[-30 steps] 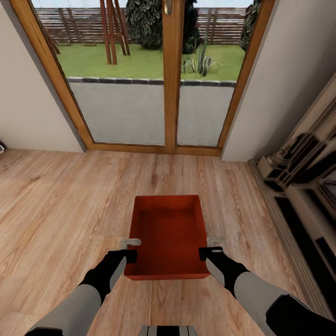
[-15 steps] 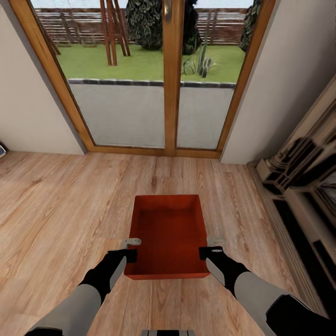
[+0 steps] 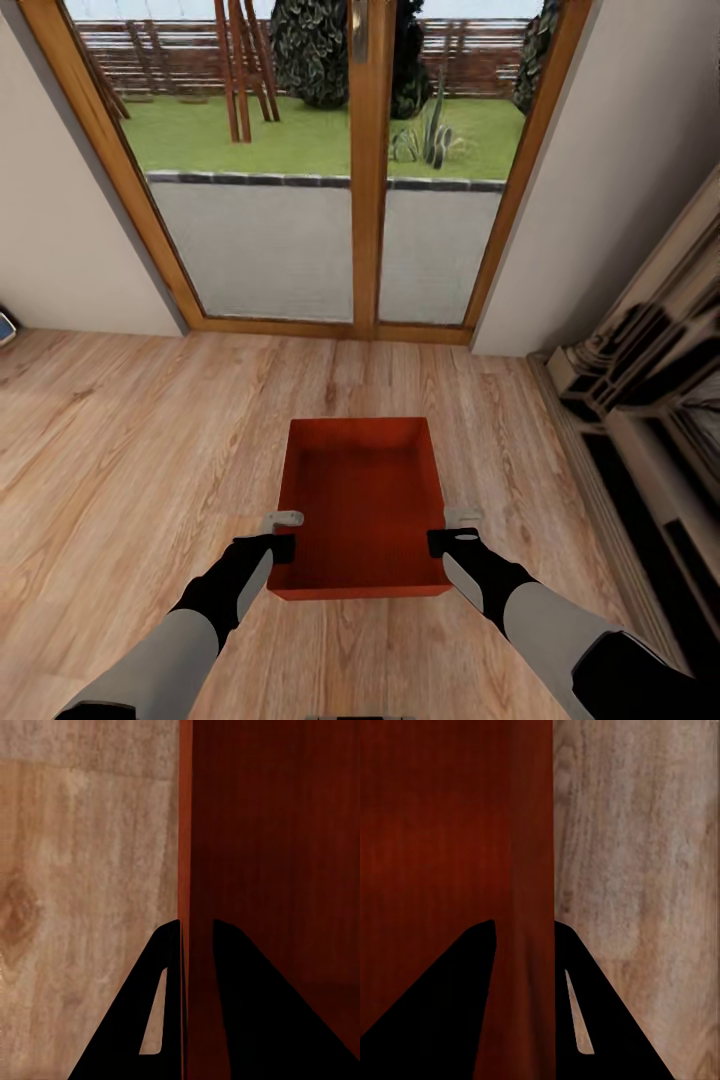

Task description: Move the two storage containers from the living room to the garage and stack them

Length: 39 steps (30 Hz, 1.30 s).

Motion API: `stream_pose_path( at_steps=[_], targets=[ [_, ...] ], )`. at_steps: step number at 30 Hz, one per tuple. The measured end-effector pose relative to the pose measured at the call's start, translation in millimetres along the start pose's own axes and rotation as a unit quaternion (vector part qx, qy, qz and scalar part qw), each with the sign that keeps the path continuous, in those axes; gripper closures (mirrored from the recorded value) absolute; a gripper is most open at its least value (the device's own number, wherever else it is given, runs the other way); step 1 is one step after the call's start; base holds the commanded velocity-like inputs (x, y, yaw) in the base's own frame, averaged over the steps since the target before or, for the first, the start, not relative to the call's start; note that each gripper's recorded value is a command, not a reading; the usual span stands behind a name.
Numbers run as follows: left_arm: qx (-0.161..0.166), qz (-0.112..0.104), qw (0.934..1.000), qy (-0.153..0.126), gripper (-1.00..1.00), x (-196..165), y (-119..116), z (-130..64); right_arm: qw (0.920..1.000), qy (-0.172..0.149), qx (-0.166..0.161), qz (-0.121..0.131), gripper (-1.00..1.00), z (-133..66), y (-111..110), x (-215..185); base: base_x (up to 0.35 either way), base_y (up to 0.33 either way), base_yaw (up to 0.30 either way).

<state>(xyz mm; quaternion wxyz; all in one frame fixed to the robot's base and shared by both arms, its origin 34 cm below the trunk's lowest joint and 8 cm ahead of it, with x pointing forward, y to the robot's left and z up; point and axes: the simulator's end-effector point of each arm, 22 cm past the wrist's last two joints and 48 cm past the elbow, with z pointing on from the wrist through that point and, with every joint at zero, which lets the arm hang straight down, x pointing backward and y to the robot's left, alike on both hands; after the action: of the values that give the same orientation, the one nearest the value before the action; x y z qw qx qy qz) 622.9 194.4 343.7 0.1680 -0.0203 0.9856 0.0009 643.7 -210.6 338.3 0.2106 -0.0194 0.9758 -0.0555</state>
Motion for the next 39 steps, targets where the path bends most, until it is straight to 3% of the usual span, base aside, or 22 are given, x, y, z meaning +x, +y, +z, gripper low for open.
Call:
stream_pose_path(
  at_steps=[39],
  targets=[
    [0.0, 0.0, 1.0, 0.002, 1.0, -35.0, -1.1, -69.0, 1.0, 0.002, 0.001, -0.001, 1.0, -65.3, -9.6, -40.9, 0.0, 0.0, 0.0]
  ],
)
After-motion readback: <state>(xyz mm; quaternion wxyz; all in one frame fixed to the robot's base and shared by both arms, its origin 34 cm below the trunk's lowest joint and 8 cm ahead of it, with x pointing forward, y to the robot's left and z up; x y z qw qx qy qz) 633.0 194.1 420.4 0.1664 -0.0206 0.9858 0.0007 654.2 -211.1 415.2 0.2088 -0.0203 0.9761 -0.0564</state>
